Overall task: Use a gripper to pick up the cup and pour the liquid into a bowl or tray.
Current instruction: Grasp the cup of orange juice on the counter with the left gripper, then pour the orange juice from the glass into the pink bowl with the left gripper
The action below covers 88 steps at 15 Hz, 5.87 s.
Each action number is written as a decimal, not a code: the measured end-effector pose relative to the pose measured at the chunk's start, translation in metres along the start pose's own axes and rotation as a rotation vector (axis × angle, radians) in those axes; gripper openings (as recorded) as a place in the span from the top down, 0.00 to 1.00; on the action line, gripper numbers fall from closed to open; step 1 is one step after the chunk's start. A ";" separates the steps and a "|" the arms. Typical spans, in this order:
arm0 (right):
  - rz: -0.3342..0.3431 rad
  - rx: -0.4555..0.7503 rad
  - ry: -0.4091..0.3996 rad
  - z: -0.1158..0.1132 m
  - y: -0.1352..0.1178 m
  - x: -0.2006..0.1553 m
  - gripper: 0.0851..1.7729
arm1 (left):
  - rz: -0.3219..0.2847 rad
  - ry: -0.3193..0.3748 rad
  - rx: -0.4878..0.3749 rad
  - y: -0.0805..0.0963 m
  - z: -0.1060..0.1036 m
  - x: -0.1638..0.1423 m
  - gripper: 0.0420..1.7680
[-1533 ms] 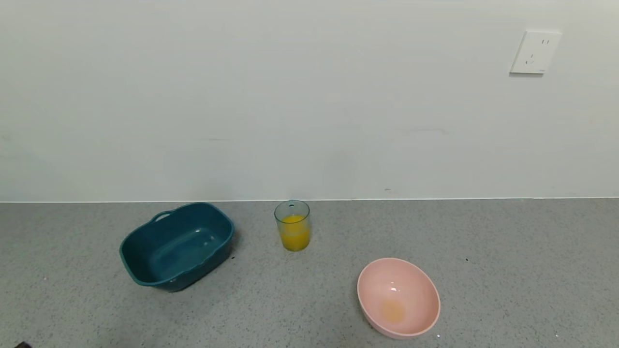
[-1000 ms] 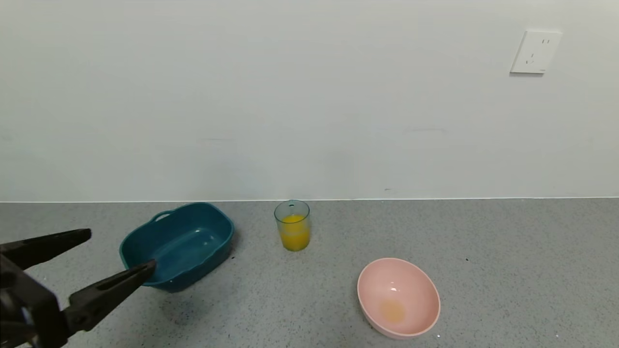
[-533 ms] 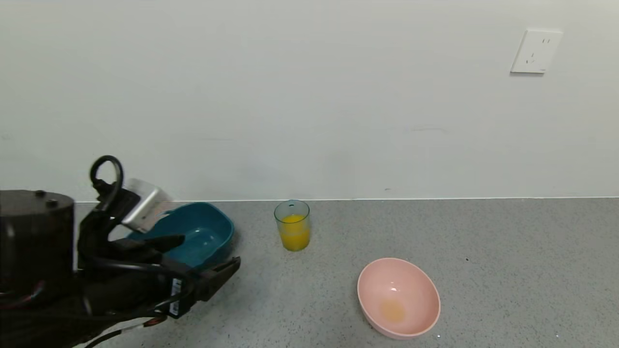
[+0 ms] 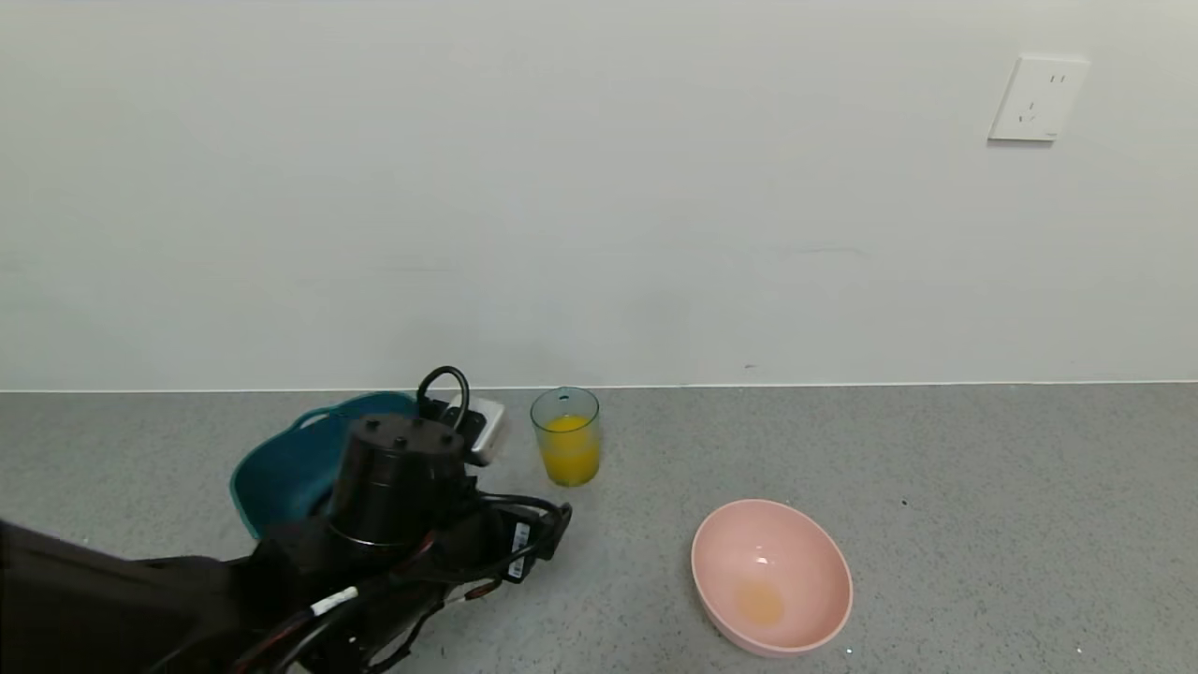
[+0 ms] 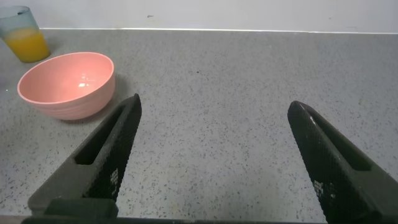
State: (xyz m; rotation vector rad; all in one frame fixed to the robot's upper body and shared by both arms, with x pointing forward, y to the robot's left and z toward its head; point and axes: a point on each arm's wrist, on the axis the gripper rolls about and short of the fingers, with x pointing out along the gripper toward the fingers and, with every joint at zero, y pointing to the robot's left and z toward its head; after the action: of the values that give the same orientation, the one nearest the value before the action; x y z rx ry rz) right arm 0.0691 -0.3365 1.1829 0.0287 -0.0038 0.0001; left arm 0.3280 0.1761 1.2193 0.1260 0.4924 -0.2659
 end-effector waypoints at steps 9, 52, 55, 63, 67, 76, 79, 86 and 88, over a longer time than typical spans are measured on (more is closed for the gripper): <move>0.000 0.000 0.000 0.000 0.000 0.000 0.04 | 0.069 -0.141 -0.052 -0.024 -0.028 0.084 0.03; 0.000 0.000 0.000 0.000 0.000 0.000 0.04 | 0.175 -0.363 -0.128 -0.011 -0.029 0.190 0.03; 0.000 0.000 0.000 0.000 0.000 0.000 0.04 | 0.176 -0.363 -0.128 -0.010 -0.029 0.190 0.24; 0.000 0.000 0.000 0.000 0.000 0.000 0.04 | 0.175 -0.361 -0.124 -0.010 -0.028 0.188 0.26; 0.000 0.000 0.000 0.000 0.000 0.000 0.04 | 0.175 -0.370 -0.115 -0.009 -0.016 0.178 0.26; 0.000 0.000 0.000 0.000 0.000 0.000 0.04 | 0.169 -0.349 -0.090 -0.003 0.054 0.107 0.26; 0.000 0.000 0.000 0.000 0.000 0.000 0.04 | 0.162 -0.355 -0.072 0.000 0.077 0.074 0.26; 0.000 0.000 0.000 0.000 0.000 0.000 0.04 | 0.000 -0.398 0.018 -0.009 0.093 0.024 0.26; 0.000 0.000 0.000 0.000 0.000 0.000 0.04 | -0.026 -0.397 0.048 -0.011 0.090 0.017 0.26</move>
State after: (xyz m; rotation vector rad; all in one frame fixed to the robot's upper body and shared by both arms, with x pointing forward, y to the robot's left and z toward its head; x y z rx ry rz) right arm 0.0691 -0.3365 1.1829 0.0287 -0.0043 0.0001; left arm 0.3800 0.1448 1.2893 0.1106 0.0940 -0.3199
